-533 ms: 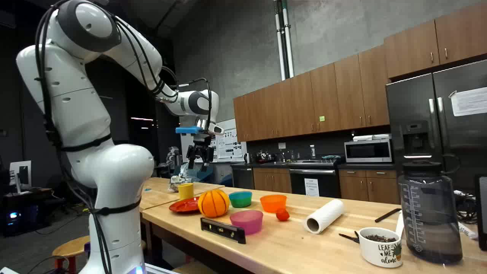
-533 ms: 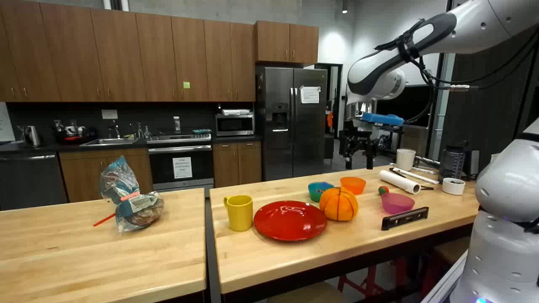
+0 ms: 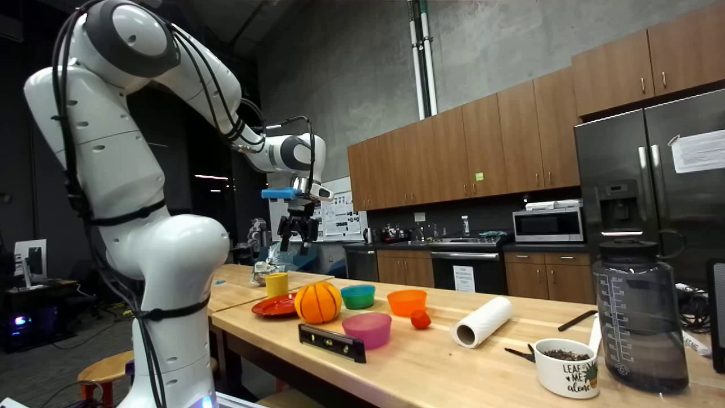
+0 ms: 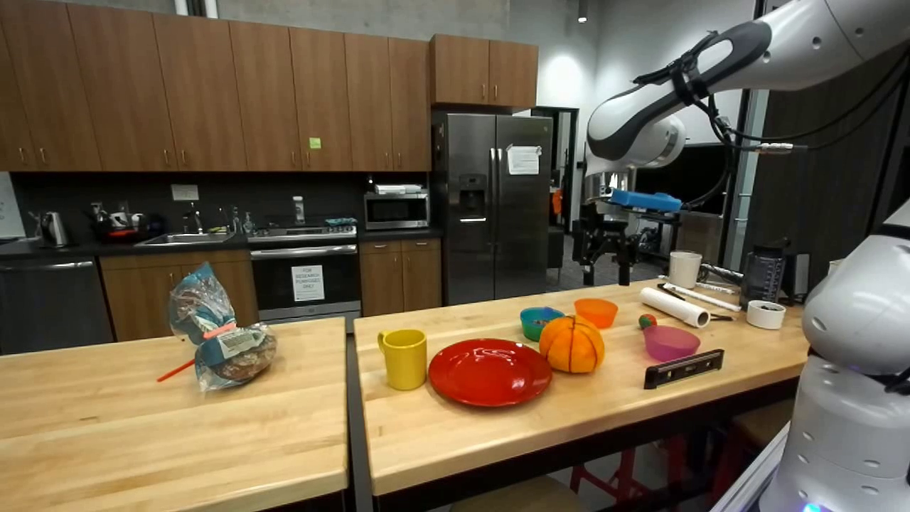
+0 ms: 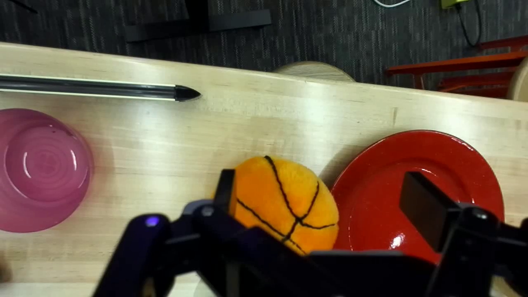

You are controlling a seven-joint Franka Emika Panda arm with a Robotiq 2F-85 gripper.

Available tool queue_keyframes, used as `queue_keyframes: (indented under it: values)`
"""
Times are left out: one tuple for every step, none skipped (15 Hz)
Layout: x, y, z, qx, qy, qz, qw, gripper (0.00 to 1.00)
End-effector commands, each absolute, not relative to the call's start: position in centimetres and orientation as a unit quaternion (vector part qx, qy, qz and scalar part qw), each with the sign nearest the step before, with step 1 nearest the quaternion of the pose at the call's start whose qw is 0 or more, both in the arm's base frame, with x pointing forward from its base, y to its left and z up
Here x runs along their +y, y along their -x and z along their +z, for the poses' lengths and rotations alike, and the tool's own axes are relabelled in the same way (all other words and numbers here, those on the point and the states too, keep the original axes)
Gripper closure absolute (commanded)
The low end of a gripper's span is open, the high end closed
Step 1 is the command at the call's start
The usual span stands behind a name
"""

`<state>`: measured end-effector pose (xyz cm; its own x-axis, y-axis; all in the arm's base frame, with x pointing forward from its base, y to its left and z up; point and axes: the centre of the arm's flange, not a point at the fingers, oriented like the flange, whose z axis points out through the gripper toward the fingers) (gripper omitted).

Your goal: Put the pumpkin plush toy into the red bowl

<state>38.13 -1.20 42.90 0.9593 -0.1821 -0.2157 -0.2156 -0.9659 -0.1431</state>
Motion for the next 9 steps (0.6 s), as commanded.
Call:
queue_keyframes:
  values:
    - [-1.2,-38.1,42.9,0.101,0.986,0.101,0.083,0.00]
    - [-1.3,-38.2,42.8,0.101,0.986,0.102,0.085,0.00]
    - [-1.5,-38.4,42.6,0.105,0.986,0.100,0.083,0.00]
    - [-1.7,-38.5,42.5,0.106,0.986,0.100,0.085,0.00]
    - [-1.9,-38.6,42.5,0.108,0.986,0.099,0.084,0.00]
    - [-2.1,-38.7,42.3,0.111,0.985,0.100,0.085,0.00]
    - [-2.3,-38.8,42.1,0.114,0.985,0.097,0.082,0.00]
    - [-2.8,-39.1,41.6,0.118,0.986,0.092,0.079,0.00]
    - [-3.4,-39.4,41.1,0.125,0.985,0.091,0.074,0.00]
